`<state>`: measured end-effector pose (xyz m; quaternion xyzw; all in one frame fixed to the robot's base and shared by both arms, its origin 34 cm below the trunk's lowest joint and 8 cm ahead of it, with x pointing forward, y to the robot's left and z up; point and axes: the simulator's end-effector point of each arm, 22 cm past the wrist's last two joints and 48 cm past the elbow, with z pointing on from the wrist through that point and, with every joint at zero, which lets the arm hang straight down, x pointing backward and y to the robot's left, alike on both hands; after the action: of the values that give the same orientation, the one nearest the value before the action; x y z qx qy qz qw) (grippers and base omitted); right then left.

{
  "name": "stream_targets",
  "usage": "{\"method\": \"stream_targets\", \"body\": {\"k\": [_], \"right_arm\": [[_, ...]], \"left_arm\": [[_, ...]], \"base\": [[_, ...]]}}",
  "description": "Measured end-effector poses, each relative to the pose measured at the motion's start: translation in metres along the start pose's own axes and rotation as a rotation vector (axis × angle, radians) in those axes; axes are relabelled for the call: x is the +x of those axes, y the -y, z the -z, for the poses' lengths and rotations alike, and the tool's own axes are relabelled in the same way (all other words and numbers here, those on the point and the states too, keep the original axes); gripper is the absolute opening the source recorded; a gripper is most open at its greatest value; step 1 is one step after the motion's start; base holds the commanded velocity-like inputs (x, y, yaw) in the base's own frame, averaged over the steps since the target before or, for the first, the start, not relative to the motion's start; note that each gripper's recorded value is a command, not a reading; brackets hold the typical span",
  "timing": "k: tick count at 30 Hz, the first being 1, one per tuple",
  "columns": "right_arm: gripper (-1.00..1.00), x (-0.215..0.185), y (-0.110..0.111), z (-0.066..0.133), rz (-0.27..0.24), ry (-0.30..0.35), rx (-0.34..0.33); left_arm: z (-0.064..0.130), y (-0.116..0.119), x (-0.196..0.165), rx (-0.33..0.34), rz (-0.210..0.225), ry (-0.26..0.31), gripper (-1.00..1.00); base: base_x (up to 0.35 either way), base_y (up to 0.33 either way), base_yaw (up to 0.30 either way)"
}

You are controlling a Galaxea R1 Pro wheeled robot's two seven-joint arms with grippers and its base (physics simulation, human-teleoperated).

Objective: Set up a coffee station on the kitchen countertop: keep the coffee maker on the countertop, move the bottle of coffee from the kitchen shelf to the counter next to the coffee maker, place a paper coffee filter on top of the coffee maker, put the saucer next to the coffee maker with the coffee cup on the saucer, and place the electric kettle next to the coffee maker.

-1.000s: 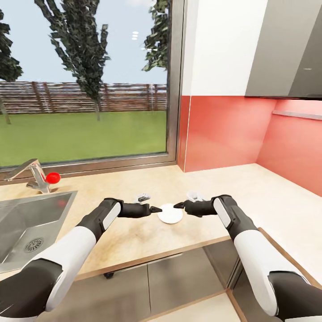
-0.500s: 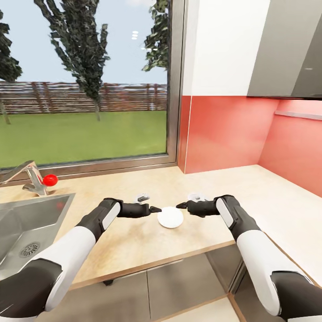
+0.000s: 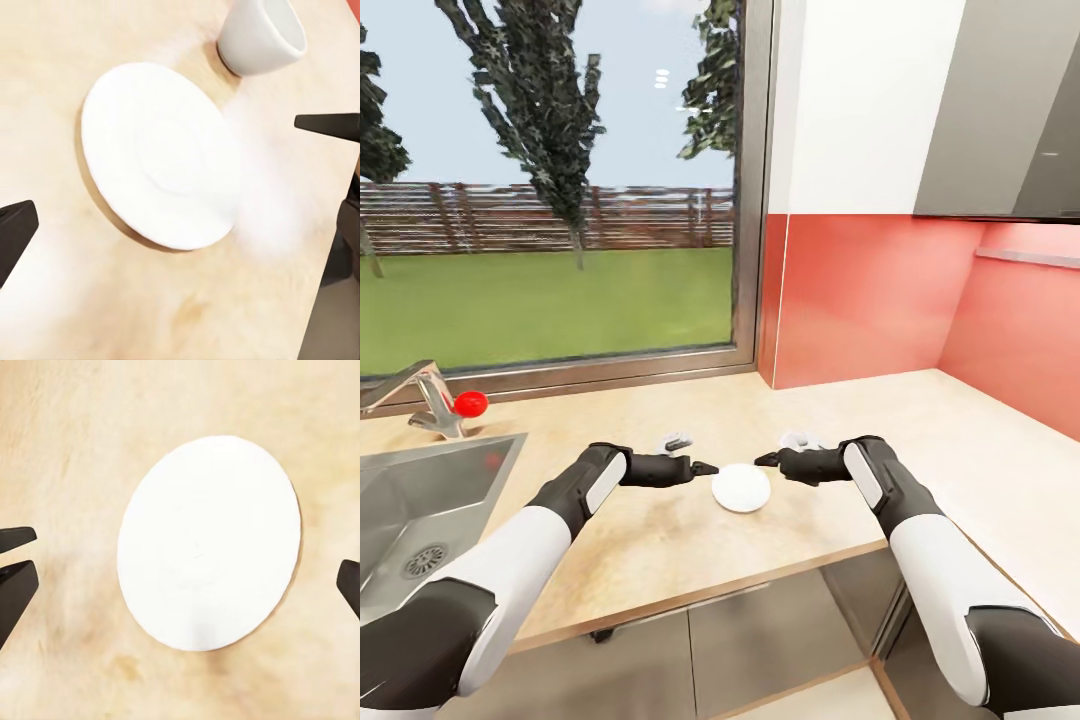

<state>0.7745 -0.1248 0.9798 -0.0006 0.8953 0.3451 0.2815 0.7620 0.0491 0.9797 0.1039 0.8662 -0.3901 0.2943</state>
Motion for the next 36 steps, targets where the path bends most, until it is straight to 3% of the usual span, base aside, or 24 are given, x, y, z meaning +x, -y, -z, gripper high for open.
{"method": "stream_targets", "body": {"k": [28, 36], "right_arm": [[1.0, 0.0, 0.0, -0.001, 0.0, -0.001, 0.0], [1.0, 0.007, 0.011, -0.012, -0.007, -0.01, 0.002]], "left_arm": [[0.0, -0.001, 0.0, -0.004, 0.002, 0.0, 1.0], [-0.01, -0.012, 0.009, -0.003, 0.009, -0.008, 1.0]], "base": [[0.035, 0.005, -0.032], [0.0, 0.0, 0.0]]}}
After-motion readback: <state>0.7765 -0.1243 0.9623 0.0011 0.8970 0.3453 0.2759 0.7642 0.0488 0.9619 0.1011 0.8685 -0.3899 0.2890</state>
